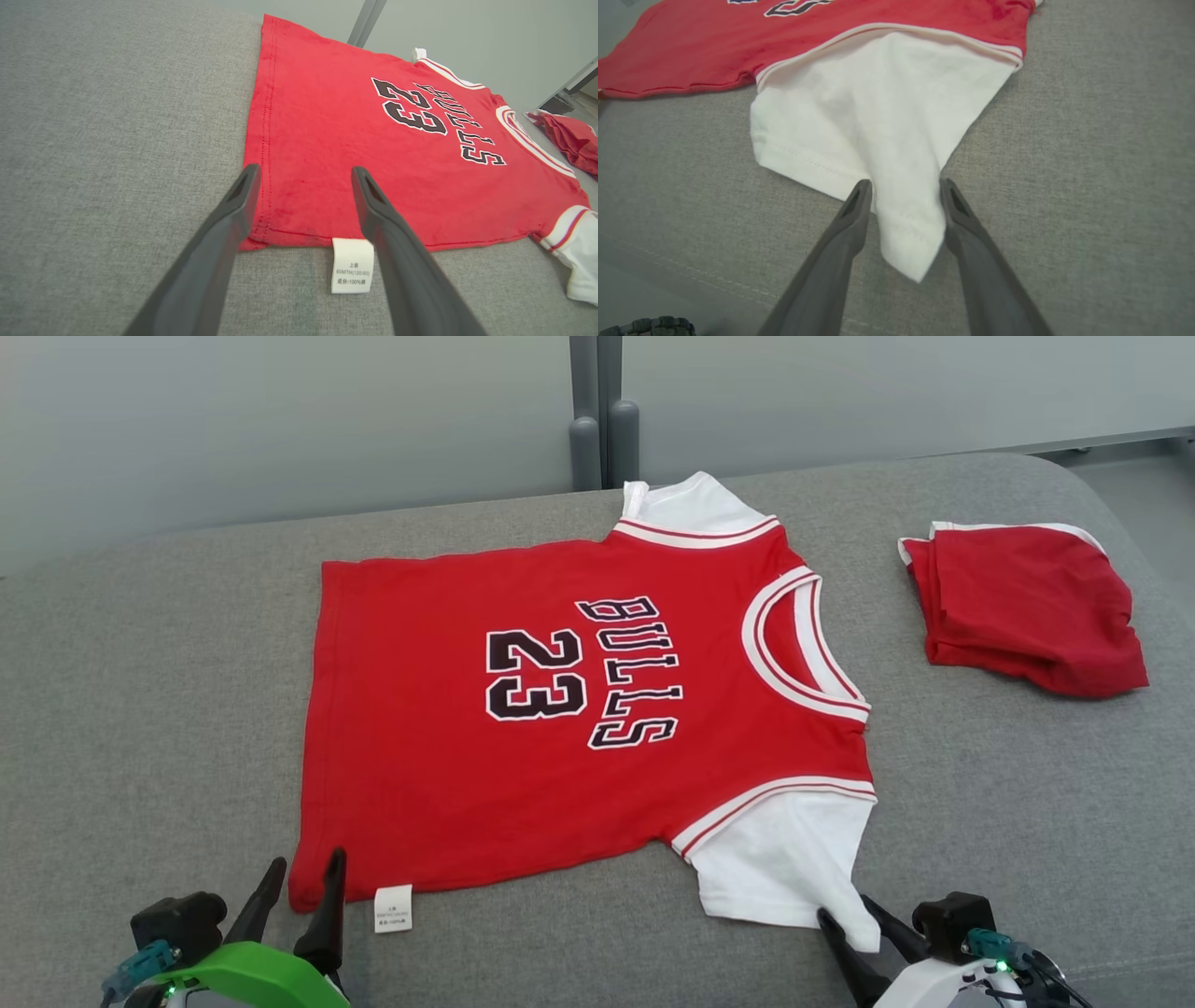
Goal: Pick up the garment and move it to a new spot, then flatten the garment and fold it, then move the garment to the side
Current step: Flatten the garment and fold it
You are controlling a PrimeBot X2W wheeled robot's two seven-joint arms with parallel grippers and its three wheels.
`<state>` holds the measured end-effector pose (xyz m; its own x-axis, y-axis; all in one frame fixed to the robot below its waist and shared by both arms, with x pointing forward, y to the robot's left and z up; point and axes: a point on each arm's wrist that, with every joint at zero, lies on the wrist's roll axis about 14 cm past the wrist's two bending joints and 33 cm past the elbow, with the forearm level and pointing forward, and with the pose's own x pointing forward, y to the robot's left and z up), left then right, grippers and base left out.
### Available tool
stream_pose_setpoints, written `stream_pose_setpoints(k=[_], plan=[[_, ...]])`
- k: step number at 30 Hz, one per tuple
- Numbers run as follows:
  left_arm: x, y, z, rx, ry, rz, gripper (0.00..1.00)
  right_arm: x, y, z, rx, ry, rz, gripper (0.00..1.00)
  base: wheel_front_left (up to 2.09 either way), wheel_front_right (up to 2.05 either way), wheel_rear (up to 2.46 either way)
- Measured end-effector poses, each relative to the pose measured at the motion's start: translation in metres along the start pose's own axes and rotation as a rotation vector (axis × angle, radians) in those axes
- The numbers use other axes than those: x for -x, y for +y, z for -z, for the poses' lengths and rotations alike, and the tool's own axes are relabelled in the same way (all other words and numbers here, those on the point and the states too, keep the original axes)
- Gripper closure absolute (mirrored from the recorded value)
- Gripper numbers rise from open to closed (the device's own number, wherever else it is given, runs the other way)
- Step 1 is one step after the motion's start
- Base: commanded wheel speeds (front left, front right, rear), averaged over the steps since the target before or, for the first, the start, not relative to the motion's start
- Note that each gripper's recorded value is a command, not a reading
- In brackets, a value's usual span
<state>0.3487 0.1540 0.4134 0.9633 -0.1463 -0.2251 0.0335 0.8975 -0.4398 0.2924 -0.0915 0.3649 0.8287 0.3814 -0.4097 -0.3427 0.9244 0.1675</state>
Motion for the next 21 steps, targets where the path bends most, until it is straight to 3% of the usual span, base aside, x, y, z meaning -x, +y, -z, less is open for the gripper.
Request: stream_pose_setpoints(k=[1,5,13,21], plan=[[-0.001,0.000,0.000,0.001,0.001,-0.001,0.00,0.000,0.000,0.000,-0.001,0.000,0.000,0.38,0.00,0.00,0.00],[-0.002,0.000,0.002,0.005,0.007,-0.001,0.00,0.000,-0.002,-0.001,-0.005,-0.006,0.007,0.50,0.00,0.00,0.00],[-0.003,-0.003,0.014,0.031,0.048,0.004,0.00,0.001,-0.006,0.000,-0.014,-0.006,0.014,0.61,0.00,0.00,0.00],[-0.001,0.003,0.031,0.045,0.116,-0.020,0.00,-0.003,-0.008,-0.003,-0.014,-0.011,0.018,0.63,0.00,0.00,0.00]])
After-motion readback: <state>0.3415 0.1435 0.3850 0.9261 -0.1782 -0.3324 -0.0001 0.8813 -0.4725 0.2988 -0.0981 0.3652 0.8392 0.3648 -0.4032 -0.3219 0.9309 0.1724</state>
